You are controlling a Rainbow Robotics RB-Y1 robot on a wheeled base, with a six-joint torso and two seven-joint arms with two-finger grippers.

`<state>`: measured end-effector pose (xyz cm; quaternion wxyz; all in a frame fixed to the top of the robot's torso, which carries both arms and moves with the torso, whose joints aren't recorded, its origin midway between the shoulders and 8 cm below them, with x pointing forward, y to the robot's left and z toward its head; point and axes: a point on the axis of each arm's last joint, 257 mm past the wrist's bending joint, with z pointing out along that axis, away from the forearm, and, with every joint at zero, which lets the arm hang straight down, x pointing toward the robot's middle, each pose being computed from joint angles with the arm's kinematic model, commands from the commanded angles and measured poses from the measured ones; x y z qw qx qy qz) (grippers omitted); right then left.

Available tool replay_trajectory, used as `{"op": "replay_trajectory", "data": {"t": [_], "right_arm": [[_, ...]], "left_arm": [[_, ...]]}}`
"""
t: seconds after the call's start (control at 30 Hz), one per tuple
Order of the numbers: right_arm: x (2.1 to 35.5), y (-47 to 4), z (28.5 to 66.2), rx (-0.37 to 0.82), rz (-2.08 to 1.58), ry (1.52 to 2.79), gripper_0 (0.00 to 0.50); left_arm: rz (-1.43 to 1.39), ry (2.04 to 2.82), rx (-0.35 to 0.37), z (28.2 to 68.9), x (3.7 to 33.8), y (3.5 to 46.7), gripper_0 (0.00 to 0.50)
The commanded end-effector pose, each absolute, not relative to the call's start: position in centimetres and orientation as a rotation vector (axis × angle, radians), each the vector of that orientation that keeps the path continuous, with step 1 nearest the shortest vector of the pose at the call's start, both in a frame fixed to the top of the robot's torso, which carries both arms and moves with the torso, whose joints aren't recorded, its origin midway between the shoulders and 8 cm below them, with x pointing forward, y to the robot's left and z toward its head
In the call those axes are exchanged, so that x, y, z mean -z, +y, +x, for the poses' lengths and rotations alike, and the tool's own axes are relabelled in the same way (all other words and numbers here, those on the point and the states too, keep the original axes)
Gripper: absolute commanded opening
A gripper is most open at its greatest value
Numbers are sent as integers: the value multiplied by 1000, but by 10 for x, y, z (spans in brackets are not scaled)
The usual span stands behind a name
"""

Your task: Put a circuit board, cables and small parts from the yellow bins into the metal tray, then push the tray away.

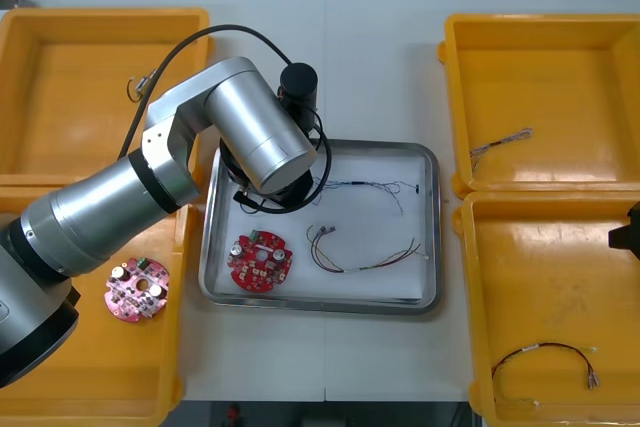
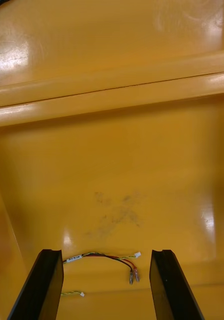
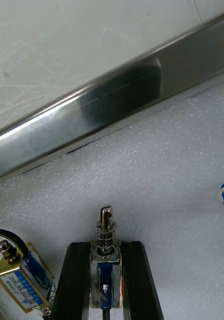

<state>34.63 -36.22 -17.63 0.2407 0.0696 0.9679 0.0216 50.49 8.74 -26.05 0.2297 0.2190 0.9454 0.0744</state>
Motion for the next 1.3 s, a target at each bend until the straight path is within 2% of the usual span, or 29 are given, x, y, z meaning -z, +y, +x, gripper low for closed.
{"op": "replay_trajectory", "data": {"t": [0.03, 0.47, 0.67, 0.77, 0.9, 1.07, 1.3], "right_arm": [[178, -360, 342, -41, 156, 2659, 500], [175, -357, 342, -39, 135, 2650, 500], [165, -352, 340, -5, 49, 2636, 500], [160, -342, 339, 36, -47, 2630, 500], [156, -326, 337, 73, -184, 2627, 500], [148, -290, 336, 20, -385, 2621, 500], [129, -237, 340, -16, -656, 2529, 500]], "left_arm": [[543, 2581, -146, 500, 249, 61, 479], [521, 2604, -135, 481, 208, 67, 497], [477, 2598, -93, 480, 165, 85, 498], [478, 2608, -119, 478, 150, 106, 498], [470, 2568, -97, 487, 128, 124, 497], [454, 2502, -75, 493, 102, 160, 497], [451, 2460, -85, 483, 93, 211, 498]]}}
